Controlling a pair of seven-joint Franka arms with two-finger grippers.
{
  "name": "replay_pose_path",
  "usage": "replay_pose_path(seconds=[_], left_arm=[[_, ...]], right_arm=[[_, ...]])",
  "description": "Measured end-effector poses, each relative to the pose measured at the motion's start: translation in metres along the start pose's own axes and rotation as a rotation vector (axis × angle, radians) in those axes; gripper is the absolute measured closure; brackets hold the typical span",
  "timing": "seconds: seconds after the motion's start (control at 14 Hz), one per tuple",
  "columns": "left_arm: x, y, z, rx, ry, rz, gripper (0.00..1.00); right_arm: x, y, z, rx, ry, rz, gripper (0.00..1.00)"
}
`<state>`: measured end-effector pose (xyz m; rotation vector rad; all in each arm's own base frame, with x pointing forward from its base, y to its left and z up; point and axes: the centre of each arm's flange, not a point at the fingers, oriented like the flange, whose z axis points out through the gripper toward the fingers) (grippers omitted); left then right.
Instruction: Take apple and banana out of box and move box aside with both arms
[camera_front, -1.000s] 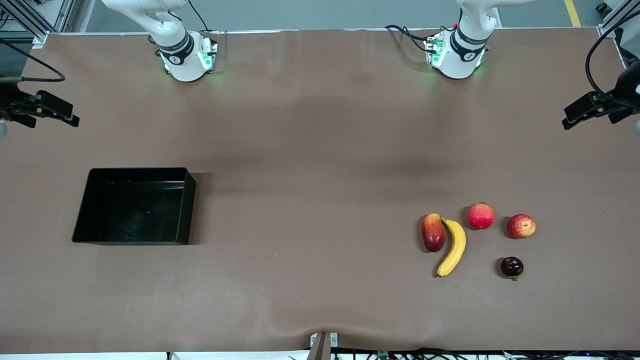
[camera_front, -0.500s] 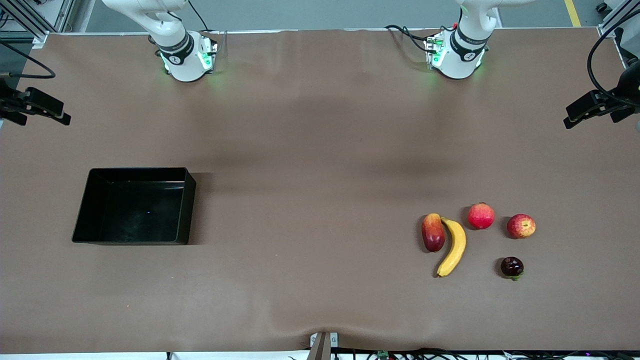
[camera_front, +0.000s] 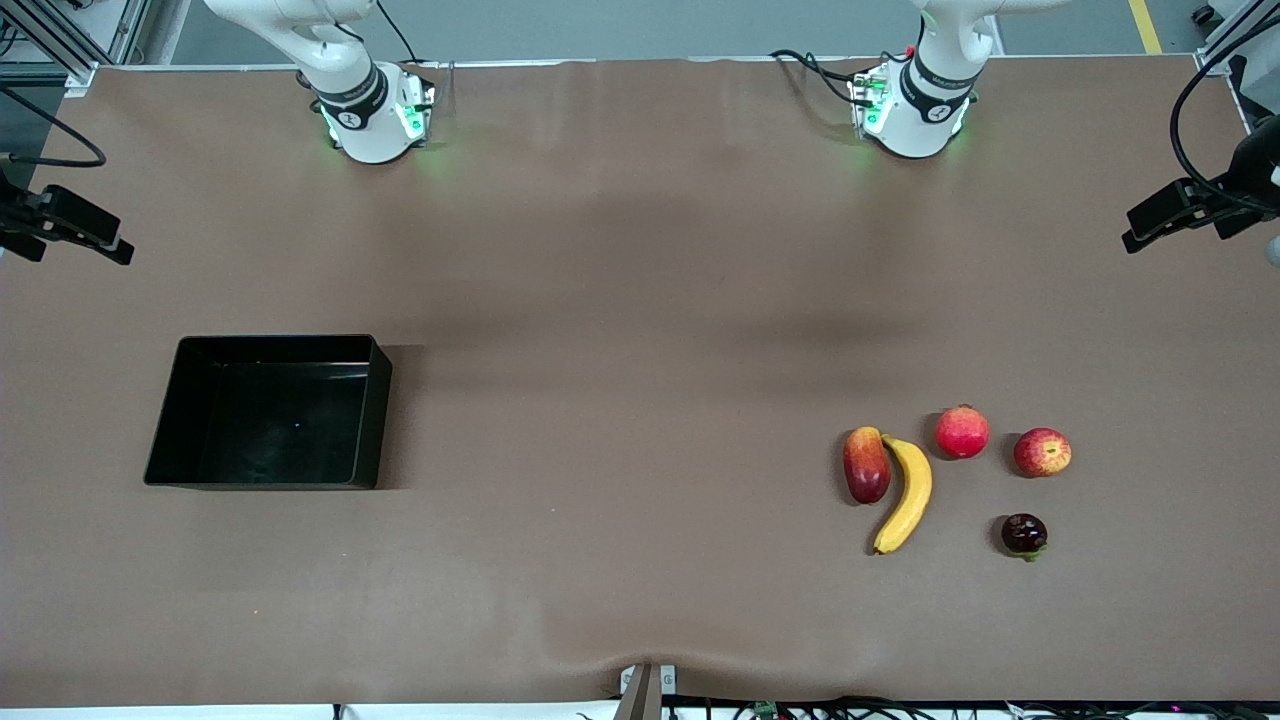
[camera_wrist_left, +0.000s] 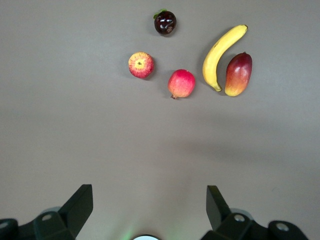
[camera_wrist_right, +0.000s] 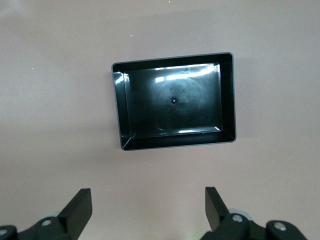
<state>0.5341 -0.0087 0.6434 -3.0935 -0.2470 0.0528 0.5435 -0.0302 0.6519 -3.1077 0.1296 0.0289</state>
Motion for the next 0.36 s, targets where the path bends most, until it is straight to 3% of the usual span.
replay_pose_path(seconds=[0.36], left_arm=[[-0.0006,0.0037,-0.0004,0.000,0.001,0.000,0.00]], right_arm=[[0.0005,0.0014,0.0023,-0.018,-0.006,0.004,0.00]])
